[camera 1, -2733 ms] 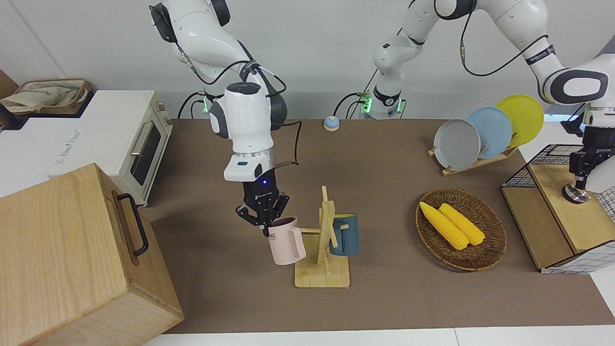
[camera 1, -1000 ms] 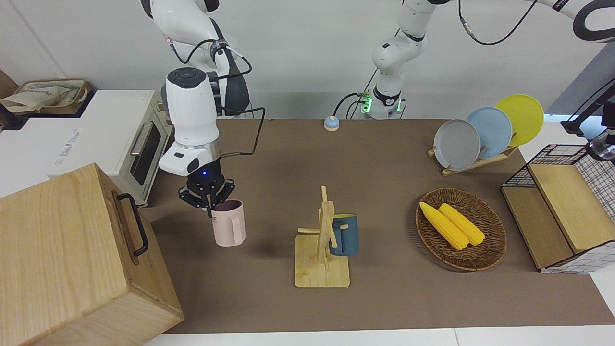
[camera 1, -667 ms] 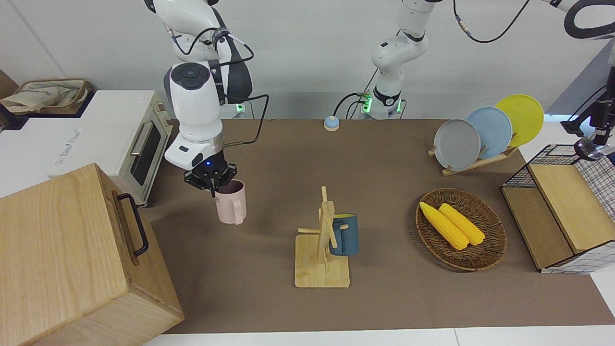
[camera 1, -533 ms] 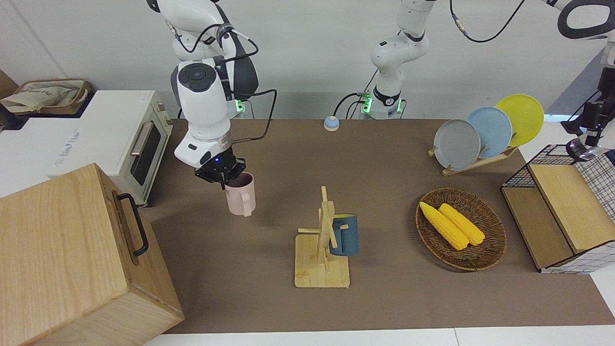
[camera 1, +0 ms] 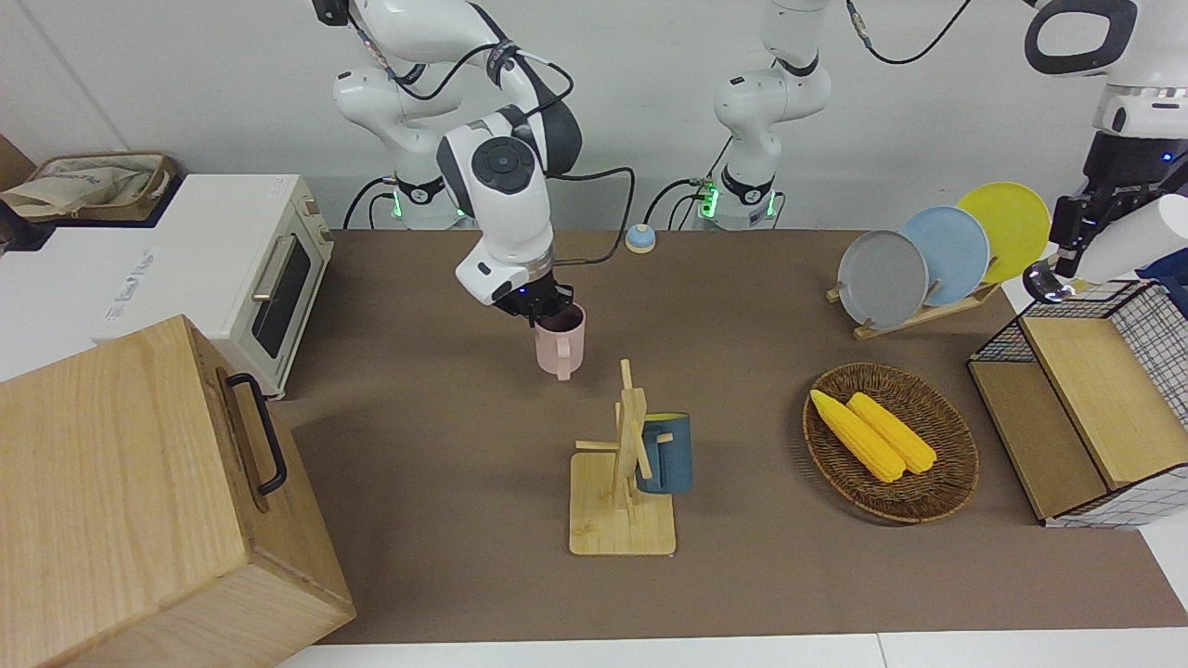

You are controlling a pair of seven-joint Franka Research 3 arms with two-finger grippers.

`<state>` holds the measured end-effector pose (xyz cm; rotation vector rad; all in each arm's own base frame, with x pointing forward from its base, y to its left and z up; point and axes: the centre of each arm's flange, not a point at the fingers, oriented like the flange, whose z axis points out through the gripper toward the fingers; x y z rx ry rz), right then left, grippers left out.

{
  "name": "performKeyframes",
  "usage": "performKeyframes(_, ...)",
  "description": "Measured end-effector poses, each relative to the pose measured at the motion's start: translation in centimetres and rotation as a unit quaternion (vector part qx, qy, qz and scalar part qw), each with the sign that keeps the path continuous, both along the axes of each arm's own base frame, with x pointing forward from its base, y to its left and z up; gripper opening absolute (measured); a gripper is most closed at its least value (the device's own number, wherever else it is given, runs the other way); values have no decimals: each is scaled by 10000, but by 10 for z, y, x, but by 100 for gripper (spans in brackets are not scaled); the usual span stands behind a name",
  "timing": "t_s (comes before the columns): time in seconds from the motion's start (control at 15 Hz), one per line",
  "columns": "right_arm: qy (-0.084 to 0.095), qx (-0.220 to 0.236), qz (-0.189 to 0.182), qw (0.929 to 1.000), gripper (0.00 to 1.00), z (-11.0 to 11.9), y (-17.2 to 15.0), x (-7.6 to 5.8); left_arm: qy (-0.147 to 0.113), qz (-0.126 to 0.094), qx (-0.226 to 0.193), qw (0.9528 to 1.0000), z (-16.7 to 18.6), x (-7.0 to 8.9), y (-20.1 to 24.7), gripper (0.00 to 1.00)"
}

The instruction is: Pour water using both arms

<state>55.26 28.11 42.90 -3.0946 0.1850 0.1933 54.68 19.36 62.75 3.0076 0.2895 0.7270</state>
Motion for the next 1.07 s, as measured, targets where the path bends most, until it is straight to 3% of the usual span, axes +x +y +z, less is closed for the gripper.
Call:
performKeyframes(0.4,180,540,-1128,9920,5,-10,91,-38,240,-144,-177,9995,-22,-32,-40,66)
performKeyframes(0.67,294,777,-1629,9831,5,-41,144,-58,370,-288,-226,9986,-33,-51,-73,66)
performKeyframes(0.87,474,855,-1912,9767,5,-55,161,-65,495,-450,-215,9975,-45,-62,-100,66)
performKeyframes(1.07,518,1006,-2115,9708,5,-55,175,-65,654,-629,-180,9957,-61,-75,-125,66)
